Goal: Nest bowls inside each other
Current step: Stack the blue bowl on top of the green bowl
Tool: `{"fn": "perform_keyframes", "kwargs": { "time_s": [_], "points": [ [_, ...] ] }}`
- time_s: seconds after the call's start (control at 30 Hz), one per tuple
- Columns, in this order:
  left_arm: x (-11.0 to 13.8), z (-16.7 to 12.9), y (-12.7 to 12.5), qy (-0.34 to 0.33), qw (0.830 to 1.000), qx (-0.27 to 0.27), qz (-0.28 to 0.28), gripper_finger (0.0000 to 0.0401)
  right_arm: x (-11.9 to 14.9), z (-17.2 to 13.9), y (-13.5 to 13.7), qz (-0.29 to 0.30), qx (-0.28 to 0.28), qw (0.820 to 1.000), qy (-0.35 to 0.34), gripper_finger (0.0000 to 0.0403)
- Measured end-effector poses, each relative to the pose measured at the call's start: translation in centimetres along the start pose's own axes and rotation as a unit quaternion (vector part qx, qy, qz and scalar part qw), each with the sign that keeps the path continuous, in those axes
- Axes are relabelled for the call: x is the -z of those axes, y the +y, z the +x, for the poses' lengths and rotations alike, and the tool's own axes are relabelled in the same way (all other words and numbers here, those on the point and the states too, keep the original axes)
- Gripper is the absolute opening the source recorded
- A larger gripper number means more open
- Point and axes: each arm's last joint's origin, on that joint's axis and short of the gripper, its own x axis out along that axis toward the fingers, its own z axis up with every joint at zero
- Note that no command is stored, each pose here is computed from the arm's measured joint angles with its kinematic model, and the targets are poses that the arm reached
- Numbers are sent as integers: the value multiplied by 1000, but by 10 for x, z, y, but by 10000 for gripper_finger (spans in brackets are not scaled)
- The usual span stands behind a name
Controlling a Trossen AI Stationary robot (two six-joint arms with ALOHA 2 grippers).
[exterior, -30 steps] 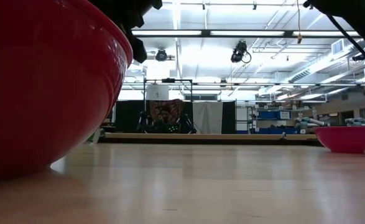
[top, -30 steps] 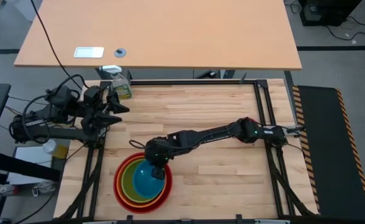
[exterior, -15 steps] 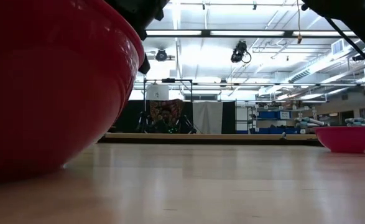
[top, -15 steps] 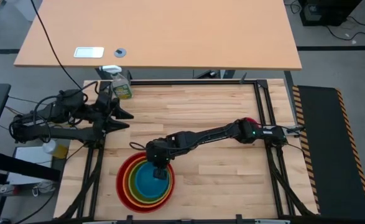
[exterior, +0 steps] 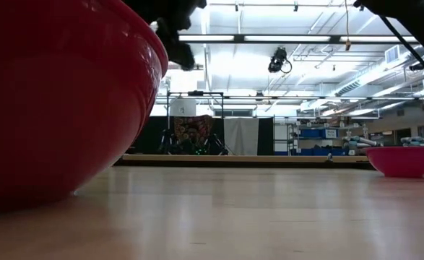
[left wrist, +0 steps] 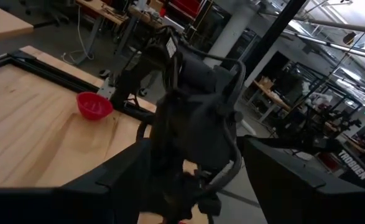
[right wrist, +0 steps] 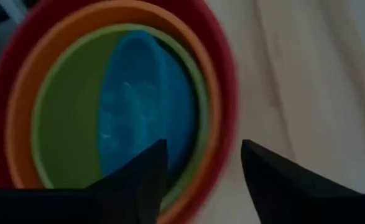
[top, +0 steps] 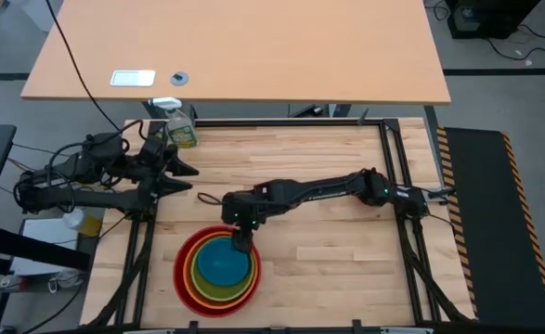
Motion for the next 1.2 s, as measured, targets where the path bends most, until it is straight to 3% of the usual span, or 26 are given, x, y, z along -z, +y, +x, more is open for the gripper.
{"fn": "perform_keyframes", "kwargs": {
  "time_s": [0.27,0.5,0.63,0.77,0.87,0.93,1.07,1.2],
  "points": [
    [-1,0,2,-13,1000,-27,6,260,9,-25,-10,-6,55,997,52,253],
    [3,0,4,2,999,-42,0,260,27,-59,-33,-43,167,972,158,255],
    [5,-1,6,3,998,-70,-3,260,27,-85,-47,-46,189,966,172,251],
    [6,-1,8,4,996,-83,-4,260,14,-102,-53,-57,153,980,114,242],
    [12,2,12,42,994,-103,-14,260,6,-104,-43,-69,94,991,69,234],
    [22,8,15,102,989,-104,-29,260,8,-99,-38,-79,85,990,75,230],
    [43,29,20,225,967,-113,-47,260,15,-96,-45,-54,154,981,107,226],
    [59,52,16,293,950,-101,-36,260,21,-106,-59,7,207,969,138,225]
  ]
}}
